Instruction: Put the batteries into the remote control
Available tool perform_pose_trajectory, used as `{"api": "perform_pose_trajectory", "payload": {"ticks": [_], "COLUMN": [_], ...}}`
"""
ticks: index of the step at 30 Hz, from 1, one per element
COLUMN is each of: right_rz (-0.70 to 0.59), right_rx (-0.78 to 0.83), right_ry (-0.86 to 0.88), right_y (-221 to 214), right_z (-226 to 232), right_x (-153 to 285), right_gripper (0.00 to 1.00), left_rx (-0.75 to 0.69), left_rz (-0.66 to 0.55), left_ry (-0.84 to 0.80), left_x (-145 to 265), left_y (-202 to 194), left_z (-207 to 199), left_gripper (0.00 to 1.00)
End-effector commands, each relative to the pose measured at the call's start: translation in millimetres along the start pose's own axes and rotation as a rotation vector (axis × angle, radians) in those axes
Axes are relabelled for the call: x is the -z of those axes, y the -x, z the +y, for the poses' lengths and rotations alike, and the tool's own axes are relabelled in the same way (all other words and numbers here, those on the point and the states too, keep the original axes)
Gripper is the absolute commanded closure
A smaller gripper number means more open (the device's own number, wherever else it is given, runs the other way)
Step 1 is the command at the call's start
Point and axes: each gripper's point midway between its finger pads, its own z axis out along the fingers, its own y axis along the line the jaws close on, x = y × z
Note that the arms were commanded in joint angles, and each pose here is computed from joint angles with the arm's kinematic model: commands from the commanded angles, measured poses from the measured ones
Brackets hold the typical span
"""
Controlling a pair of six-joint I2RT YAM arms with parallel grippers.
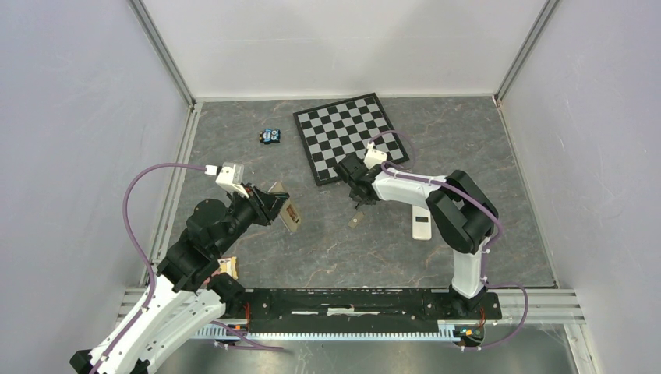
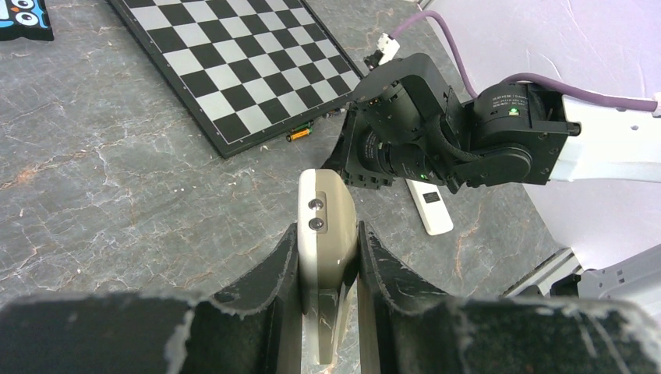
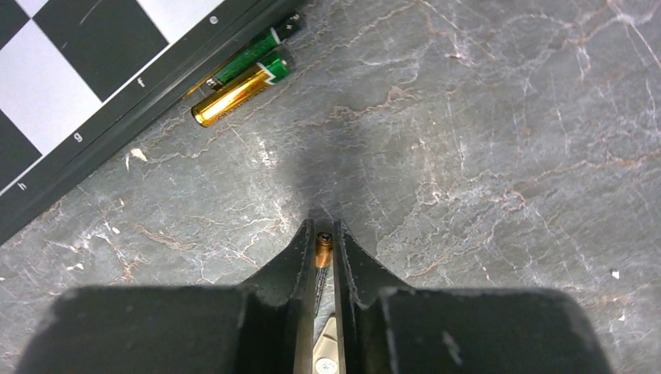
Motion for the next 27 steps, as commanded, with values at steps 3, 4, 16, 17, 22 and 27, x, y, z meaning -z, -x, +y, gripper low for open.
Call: {"api": "perform_pose_trajectory", "payload": {"ticks": [3,4,16,17,22,27], "right_rz": [-0.029,-0.026,0.049,0.052,0.065,0.063], "right_rx": [0.100,0.096,0.019,0.014,0.003,0.008], "right_ry": [-0.001,-0.008,0.003,0.011,0.041,0.017], "right_y": [9,9,-15,-16,-23,-28], "right_z": [6,5,5,7,17,13], "right_x": [-2,-1,5,6,11,4], "right_gripper": [0.73,0.69,0.61,0.62,0.65,0.76], "left_rx": [-0.001,-0.001,0.001,0.000,0.001,0.003], "left_rz": [-0.052,-0.052,-0.047,-0.046,-0.043,-0.044], "left_ry": [-0.018,-0.018,-0.014,-0.014,-0.013,-0.011], "left_x": [0,0,-1,-1,-1,0], "left_y": [14,14,12,11,10,10], "left_z": [-6,-6,-4,-4,-4,-3], "left_gripper": [0.98,0.98,0.98,0.98,0.98,0.98]}}
